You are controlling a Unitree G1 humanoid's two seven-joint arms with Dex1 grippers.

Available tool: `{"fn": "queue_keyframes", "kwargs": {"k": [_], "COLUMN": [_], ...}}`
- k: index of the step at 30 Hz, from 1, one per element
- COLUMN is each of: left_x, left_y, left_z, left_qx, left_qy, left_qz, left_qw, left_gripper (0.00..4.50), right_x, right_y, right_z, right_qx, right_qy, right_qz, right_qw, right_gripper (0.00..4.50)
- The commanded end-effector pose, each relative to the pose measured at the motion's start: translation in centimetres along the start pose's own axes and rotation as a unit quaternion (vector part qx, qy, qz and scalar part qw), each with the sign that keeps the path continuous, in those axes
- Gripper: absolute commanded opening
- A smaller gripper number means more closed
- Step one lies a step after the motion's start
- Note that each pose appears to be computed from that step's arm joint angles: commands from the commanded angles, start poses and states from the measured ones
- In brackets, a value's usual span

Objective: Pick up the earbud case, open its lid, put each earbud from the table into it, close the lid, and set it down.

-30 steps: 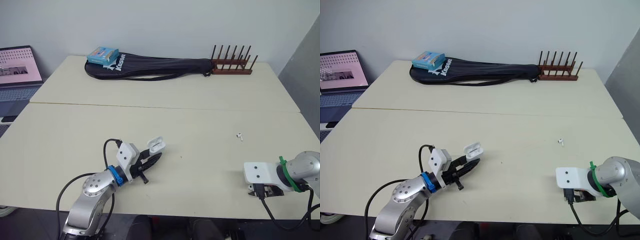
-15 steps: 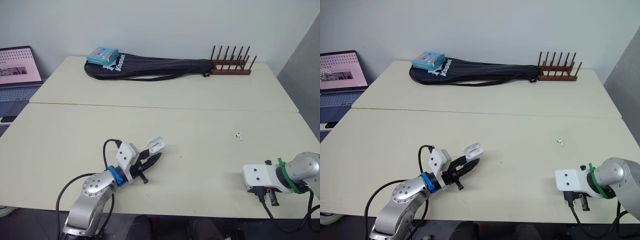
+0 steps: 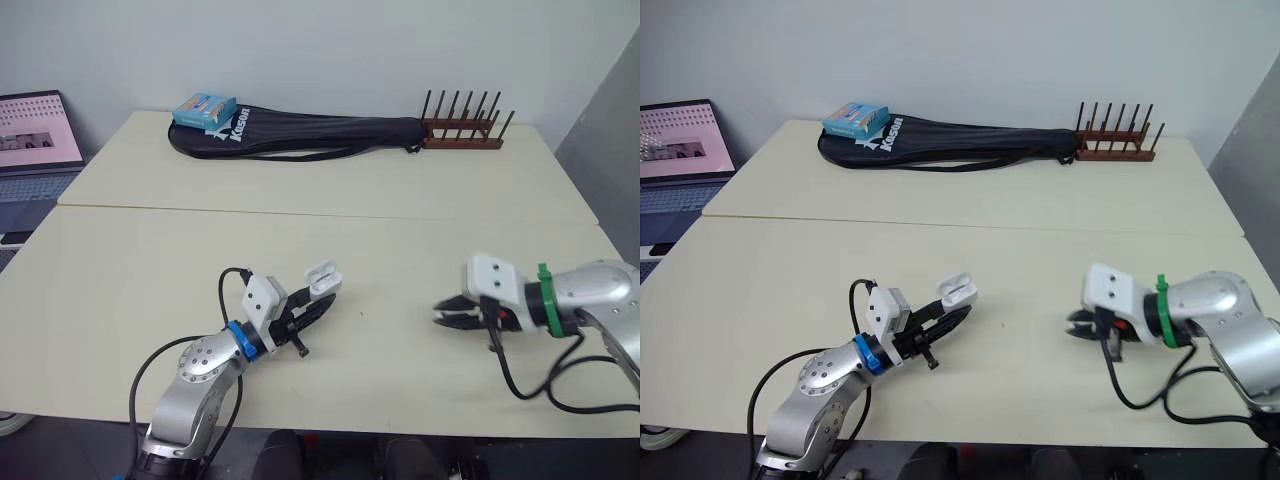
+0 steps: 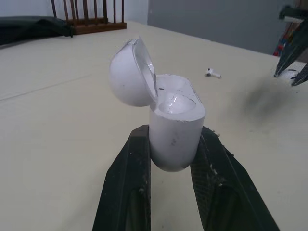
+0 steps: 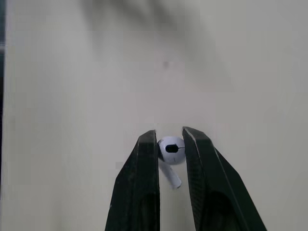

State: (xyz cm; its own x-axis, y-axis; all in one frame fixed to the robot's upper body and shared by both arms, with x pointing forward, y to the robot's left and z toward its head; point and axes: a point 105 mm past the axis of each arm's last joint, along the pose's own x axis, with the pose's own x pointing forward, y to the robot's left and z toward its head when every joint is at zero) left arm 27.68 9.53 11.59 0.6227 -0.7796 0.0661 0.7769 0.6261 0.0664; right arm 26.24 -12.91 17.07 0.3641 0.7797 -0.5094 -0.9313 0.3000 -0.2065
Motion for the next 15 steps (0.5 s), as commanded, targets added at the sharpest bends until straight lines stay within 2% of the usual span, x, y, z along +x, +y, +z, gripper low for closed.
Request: {"fn": "queue_keyframes", "kwargs": {"k": [1,4,7,10,15], "left_x": [1.1,2.0,2.7,3.2,3.6], "left_y": [-0.2,-0.2,-0.3,-0.4,-0.3], "left_z": [1.9,2.5,2.8,2.9,3.3], "left_qx": [0.021,0.031,0.034,0.034,0.027], "left_qy": [-0.046,-0.064,-0.075,-0.081,-0.09], "left_qz": [-0.003,-0.003,-0.002,-0.003,0.001], "left_qw": [0.999,0.997,0.997,0.996,0.996], "left_gripper": [0.75,0.75,0.75,0.75,0.75], "right_x": [0.5,1.8,3.0,4.1,5.7], "right_y": [-0.7,-0.6,-0.3,-0.1,1.2], "right_z": [3.9,7.0,8.8,9.6,9.6], "right_qx": [0.027,0.052,0.089,0.13,0.144], "right_qy": [-0.114,-0.236,-0.305,-0.35,-0.375], "right_qz": [-0.046,-0.063,-0.072,-0.08,-0.079], "right_qw": [0.992,0.968,0.945,0.924,0.913], "right_gripper": [0.38,0.38,0.38,0.38,0.38]}}
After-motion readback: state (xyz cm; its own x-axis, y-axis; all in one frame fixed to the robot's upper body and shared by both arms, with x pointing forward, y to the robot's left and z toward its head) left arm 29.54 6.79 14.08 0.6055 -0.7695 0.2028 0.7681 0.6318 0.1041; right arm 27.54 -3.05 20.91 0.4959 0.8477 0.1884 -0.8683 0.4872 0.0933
